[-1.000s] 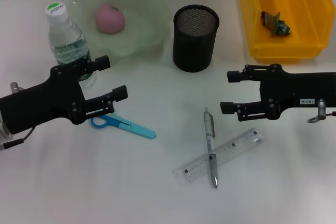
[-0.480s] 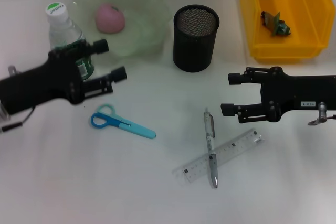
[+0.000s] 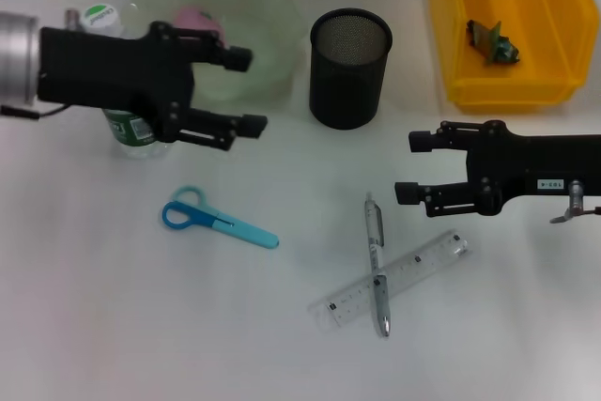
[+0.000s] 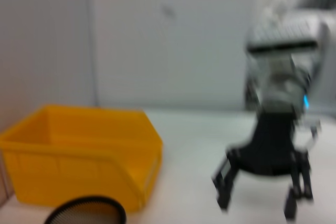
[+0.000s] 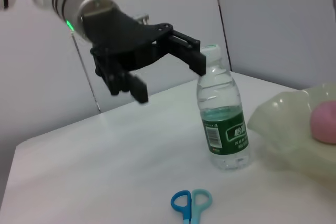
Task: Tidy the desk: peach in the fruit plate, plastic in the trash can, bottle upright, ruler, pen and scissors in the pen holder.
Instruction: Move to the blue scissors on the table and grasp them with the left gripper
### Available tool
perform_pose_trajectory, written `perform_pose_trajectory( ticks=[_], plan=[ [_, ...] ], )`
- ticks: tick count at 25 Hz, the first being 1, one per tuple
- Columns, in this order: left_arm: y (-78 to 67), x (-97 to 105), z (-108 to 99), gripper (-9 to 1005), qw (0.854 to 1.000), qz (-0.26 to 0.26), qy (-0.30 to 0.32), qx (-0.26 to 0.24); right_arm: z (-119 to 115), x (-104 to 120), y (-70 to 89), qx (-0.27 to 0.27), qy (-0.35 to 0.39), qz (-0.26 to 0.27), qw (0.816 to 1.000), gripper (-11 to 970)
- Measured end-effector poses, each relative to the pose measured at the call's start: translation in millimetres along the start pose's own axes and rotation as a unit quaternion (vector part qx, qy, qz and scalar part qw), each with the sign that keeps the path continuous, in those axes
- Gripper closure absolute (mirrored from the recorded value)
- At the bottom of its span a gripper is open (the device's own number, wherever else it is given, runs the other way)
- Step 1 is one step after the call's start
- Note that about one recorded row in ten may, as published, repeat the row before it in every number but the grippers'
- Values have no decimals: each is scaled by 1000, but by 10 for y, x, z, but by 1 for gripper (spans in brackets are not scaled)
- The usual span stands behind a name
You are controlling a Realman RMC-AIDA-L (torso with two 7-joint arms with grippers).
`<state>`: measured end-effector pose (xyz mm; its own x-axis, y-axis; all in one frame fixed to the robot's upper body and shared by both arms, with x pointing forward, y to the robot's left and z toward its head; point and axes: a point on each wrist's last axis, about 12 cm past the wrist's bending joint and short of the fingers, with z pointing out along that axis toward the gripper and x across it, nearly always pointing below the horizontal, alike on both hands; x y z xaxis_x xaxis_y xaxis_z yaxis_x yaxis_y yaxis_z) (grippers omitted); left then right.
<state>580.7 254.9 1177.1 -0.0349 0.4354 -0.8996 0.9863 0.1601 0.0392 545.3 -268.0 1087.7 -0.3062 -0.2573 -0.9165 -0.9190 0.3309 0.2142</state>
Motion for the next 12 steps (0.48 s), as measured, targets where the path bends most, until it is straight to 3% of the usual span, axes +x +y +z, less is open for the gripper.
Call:
perform_pose_trajectory(
  ticks=[4,6,12],
  plan=[
    [54,-383,224,198,992,70,100,44,-10,-16,-15,5,-2,2,1000,126],
    [66,-547,361,199,980,107,158,64,-22,-26,-32,12,-6,4,1000,126],
    [104,-714,678,202,938,178,284,91,-41,-47,-76,30,-15,17,999,126]
  ],
)
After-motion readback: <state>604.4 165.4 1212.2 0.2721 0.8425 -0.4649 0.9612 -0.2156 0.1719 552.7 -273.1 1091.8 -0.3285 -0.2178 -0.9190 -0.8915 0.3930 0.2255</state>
